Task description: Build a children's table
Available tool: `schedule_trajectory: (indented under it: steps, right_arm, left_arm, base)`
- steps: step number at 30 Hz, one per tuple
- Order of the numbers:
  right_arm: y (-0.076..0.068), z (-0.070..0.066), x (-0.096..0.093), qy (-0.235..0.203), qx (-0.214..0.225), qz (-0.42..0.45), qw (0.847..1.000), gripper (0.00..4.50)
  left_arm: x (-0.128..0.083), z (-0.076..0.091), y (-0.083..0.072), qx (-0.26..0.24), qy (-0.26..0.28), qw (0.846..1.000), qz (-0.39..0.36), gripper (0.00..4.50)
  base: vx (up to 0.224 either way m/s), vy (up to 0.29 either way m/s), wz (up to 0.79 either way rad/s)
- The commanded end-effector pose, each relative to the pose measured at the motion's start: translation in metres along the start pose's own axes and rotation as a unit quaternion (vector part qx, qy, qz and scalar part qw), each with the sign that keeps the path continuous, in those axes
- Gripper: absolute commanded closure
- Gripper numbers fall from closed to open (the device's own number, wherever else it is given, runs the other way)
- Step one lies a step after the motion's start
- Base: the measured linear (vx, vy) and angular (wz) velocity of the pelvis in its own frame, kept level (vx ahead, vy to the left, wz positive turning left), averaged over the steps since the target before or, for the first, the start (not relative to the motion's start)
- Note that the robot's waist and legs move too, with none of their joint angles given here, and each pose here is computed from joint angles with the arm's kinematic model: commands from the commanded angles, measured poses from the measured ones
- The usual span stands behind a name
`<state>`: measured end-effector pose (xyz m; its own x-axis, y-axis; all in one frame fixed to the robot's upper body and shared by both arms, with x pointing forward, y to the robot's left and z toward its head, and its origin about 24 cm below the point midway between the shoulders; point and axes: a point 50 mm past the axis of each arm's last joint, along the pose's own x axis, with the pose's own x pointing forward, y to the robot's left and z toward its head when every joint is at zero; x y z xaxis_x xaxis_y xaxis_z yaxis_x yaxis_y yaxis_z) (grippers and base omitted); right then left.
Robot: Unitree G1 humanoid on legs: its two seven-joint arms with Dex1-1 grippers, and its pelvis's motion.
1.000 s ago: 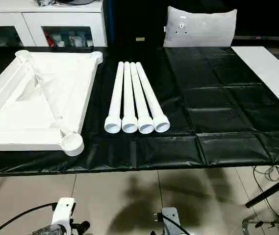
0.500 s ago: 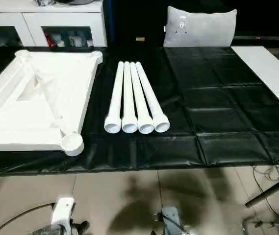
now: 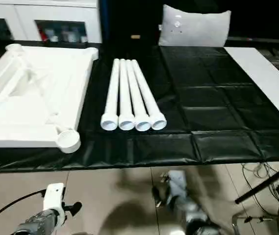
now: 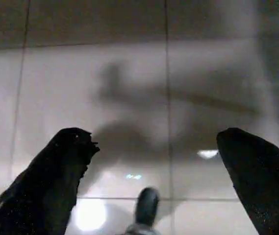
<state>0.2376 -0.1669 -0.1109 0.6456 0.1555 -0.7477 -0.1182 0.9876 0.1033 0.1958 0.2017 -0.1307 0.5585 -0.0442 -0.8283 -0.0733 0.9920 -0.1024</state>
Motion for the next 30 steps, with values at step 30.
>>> schedule_trajectory:
  steps: [30]
  right_arm:
    - [-0.016,0.023,0.0,0.014,-0.066,-0.04,0.997,0.0]
  left_arm:
    - [-0.013,-0.026,0.013,0.125,-0.032,0.992,-0.001,0.06]
  base:
    - [0.0,0.0,0.0]
